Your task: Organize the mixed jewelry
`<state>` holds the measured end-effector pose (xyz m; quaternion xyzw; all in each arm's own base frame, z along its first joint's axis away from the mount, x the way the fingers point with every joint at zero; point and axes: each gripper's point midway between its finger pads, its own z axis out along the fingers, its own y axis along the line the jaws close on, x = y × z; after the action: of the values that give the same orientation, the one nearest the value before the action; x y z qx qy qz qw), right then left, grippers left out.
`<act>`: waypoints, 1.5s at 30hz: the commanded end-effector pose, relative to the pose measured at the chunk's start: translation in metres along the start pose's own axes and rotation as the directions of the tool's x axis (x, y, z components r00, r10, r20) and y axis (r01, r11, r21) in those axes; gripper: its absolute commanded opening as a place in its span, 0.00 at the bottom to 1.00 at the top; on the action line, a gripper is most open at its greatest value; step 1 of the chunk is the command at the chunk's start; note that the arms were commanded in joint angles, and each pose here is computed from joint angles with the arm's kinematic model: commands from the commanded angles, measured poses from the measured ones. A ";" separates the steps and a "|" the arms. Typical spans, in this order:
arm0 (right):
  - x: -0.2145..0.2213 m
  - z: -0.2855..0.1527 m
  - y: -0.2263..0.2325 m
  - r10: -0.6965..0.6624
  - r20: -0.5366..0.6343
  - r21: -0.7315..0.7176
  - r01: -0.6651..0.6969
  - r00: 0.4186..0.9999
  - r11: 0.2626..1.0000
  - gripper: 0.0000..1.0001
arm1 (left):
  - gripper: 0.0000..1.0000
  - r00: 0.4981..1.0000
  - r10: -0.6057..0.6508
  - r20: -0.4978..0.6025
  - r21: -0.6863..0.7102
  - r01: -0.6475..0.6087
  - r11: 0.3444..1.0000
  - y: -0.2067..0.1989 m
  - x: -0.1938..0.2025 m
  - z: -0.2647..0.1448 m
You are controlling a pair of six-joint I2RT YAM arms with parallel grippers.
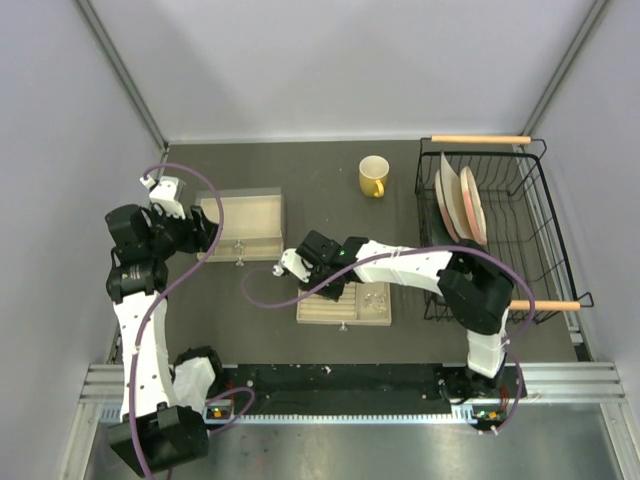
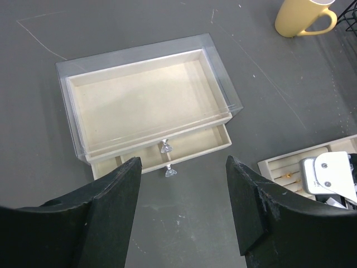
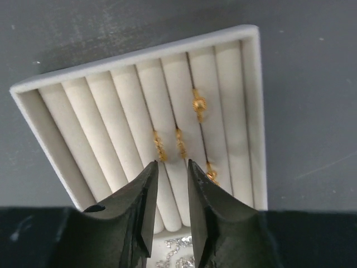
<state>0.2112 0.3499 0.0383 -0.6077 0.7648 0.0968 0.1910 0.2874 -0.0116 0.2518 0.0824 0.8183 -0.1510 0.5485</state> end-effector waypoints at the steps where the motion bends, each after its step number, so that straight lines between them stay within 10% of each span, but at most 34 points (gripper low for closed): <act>1: -0.020 -0.041 -0.018 -0.021 0.064 0.107 0.014 0.998 0.994 0.32 | 0.67 0.999 0.022 0.034 0.012 -0.023 1.000 -0.002 -0.014 -0.003; 8: -0.033 -0.087 -0.026 -0.039 0.135 0.163 0.017 0.990 0.986 0.52 | 0.68 0.999 0.021 0.037 -0.001 -0.021 1.000 -0.001 -0.020 -0.006; 24: 0.097 -0.081 0.031 -0.077 -0.005 -0.001 0.077 0.997 0.997 0.54 | 0.68 0.994 -0.106 0.000 -0.064 0.106 0.992 0.013 -0.011 0.000; 45: 0.079 -0.055 0.027 -0.057 0.039 0.009 0.057 0.998 0.998 0.56 | 0.68 0.997 -0.071 -0.020 -0.104 0.068 0.992 0.026 -0.001 0.006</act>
<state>0.1527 0.2417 0.0451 -0.6312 0.7485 0.0823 0.1861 0.2952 0.0049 0.2395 0.0183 0.8427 -0.1430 0.5188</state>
